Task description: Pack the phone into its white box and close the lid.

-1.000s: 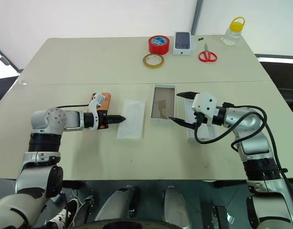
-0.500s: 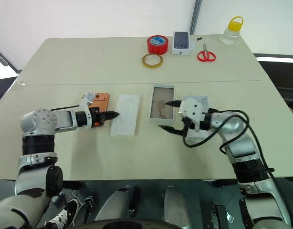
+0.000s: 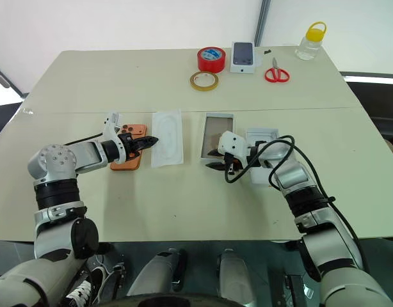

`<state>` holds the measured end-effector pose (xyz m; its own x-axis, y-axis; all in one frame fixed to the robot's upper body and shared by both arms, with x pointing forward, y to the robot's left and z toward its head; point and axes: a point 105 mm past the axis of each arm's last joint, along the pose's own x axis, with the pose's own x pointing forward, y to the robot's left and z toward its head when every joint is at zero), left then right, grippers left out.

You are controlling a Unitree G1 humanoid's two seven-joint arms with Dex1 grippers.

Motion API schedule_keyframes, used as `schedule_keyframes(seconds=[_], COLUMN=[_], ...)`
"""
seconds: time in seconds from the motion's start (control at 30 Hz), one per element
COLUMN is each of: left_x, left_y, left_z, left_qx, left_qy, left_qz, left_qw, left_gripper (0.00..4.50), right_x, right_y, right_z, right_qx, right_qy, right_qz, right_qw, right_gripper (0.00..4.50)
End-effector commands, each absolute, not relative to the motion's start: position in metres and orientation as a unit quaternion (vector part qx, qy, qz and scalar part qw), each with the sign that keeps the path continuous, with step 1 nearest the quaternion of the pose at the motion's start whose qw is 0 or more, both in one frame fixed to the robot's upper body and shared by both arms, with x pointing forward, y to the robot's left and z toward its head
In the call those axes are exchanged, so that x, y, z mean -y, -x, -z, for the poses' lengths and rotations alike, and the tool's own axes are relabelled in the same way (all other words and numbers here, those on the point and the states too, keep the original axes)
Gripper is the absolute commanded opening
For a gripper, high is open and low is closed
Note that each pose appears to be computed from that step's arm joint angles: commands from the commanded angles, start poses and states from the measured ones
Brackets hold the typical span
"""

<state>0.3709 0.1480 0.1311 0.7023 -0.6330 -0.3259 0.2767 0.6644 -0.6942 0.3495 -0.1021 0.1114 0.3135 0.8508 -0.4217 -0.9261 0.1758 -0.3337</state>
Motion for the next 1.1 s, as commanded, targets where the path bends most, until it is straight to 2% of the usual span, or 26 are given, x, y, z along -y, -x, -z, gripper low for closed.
schedule_keyframes(seconds=[0.03,0.27,0.33,0.4,0.47,0.5,0.6,0.83,1.07,1.1], left_x=[-0.151,-0.133,-0.133,-0.132,-0.134,-0.138,-0.144,-0.143,-0.143,-0.144], left_y=[-0.376,-0.375,-0.376,-0.374,-0.374,-0.375,-0.377,-0.374,-0.372,-0.372], left_z=[-0.165,-0.185,-0.186,-0.186,-0.183,-0.181,-0.178,-0.173,-0.173,-0.172], left_qx=[-0.236,-0.228,-0.226,-0.230,-0.230,-0.230,-0.228,-0.231,-0.231,-0.232], left_qy=[0.319,0.326,0.321,0.319,0.318,0.318,0.326,0.320,0.317,0.316], left_qz=[0.275,0.303,0.300,0.306,0.301,0.294,0.283,0.287,0.289,0.286], left_qw=[0.876,0.866,0.869,0.867,0.869,0.871,0.873,0.873,0.873,0.874], left_gripper=[0.00,0.00,0.00,0.00,0.00,0.00,0.00,0.00,0.00,0.00], right_x=[0.086,0.058,0.057,0.069,0.083,0.091,0.098,0.101,0.111,0.112], right_y=[-0.340,-0.319,-0.323,-0.337,-0.345,-0.344,-0.336,-0.343,-0.358,-0.357], right_z=[-0.127,-0.120,-0.123,-0.139,-0.153,-0.151,-0.144,-0.116,-0.108,-0.107], right_qx=[-0.027,-0.005,0.015,0.006,-0.008,-0.014,-0.022,-0.069,-0.085,-0.091], right_qy=[0.264,0.252,0.271,0.220,0.178,0.206,0.258,0.296,0.314,0.304], right_qz=[-0.602,-0.618,-0.597,-0.581,-0.575,-0.575,-0.586,-0.580,-0.563,-0.570], right_qw=[0.753,0.745,0.755,0.784,0.798,0.791,0.768,0.756,0.760,0.758], right_gripper=[0.02,0.02,0.02,0.02,0.57,0.88,2.37,2.37,2.37,2.13])
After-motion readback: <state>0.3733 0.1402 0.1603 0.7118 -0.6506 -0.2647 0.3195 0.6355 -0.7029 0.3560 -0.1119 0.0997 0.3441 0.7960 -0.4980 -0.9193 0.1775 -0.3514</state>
